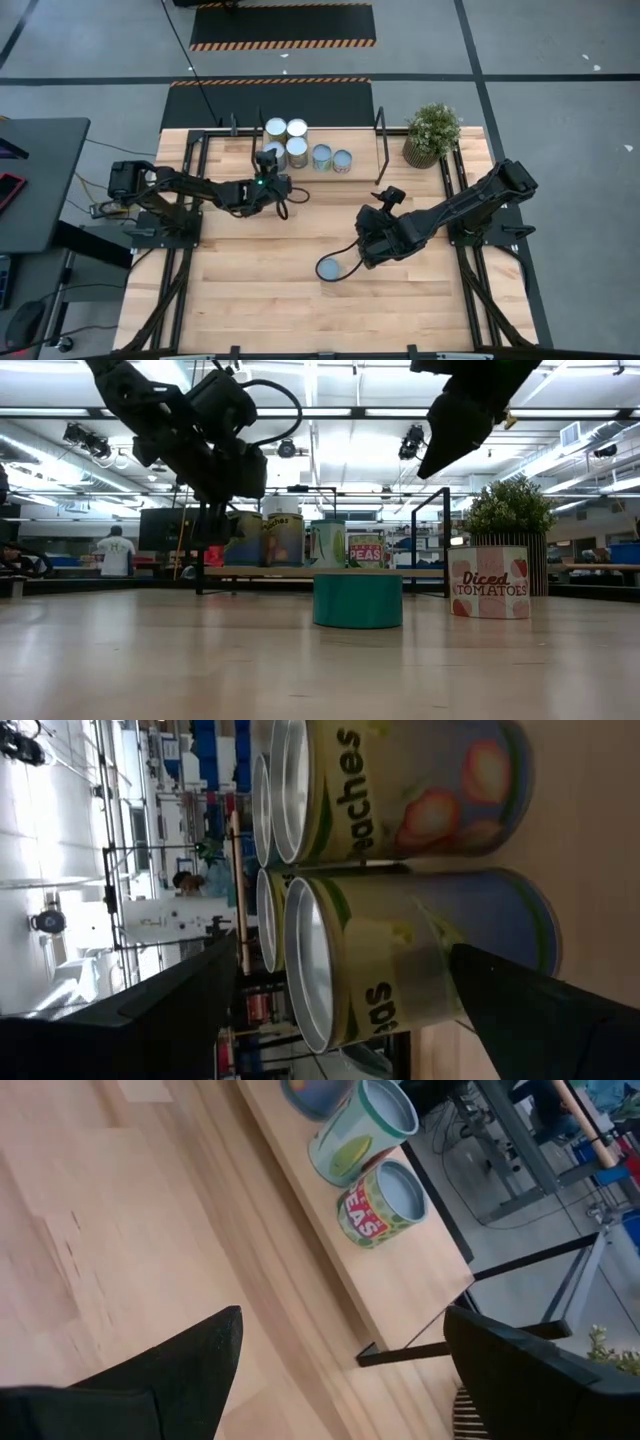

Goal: Pick and place cans onto a shelf
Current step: Adjust the canned peas on the shelf, then put the canned tomatoes on the shelf

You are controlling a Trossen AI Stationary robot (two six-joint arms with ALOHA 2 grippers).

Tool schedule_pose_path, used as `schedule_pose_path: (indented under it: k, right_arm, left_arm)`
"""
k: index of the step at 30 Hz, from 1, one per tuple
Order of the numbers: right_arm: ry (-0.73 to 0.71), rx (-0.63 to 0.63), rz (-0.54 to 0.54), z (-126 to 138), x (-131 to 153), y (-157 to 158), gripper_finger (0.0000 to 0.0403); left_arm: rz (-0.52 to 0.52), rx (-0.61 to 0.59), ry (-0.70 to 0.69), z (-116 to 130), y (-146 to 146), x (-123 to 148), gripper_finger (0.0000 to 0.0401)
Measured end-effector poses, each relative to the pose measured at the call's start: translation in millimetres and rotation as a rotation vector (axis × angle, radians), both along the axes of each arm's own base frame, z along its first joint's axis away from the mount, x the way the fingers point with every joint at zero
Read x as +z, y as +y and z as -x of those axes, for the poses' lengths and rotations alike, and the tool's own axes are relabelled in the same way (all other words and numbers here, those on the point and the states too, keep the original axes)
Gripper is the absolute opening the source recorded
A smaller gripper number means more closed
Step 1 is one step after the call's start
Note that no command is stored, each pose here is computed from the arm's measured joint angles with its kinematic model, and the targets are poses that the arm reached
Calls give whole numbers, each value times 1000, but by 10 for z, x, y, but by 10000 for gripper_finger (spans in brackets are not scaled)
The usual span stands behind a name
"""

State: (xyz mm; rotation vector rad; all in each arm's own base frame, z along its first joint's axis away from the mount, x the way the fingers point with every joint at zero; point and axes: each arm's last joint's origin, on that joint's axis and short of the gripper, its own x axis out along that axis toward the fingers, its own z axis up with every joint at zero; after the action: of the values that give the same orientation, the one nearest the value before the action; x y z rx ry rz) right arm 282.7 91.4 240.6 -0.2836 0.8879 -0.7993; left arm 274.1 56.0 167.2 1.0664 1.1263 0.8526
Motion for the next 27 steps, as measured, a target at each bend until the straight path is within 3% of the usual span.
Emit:
schedule_pose_path:
  k: [16,27]
  right_arm:
    - [-22,27,-6,-48,4,19,354]
    - [-20,30,-39,-55,-3,28,354]
  left_arm:
    - [37,27,-64,12,120,0,375]
    - [64,-44,-142,-18,-101,53,375]
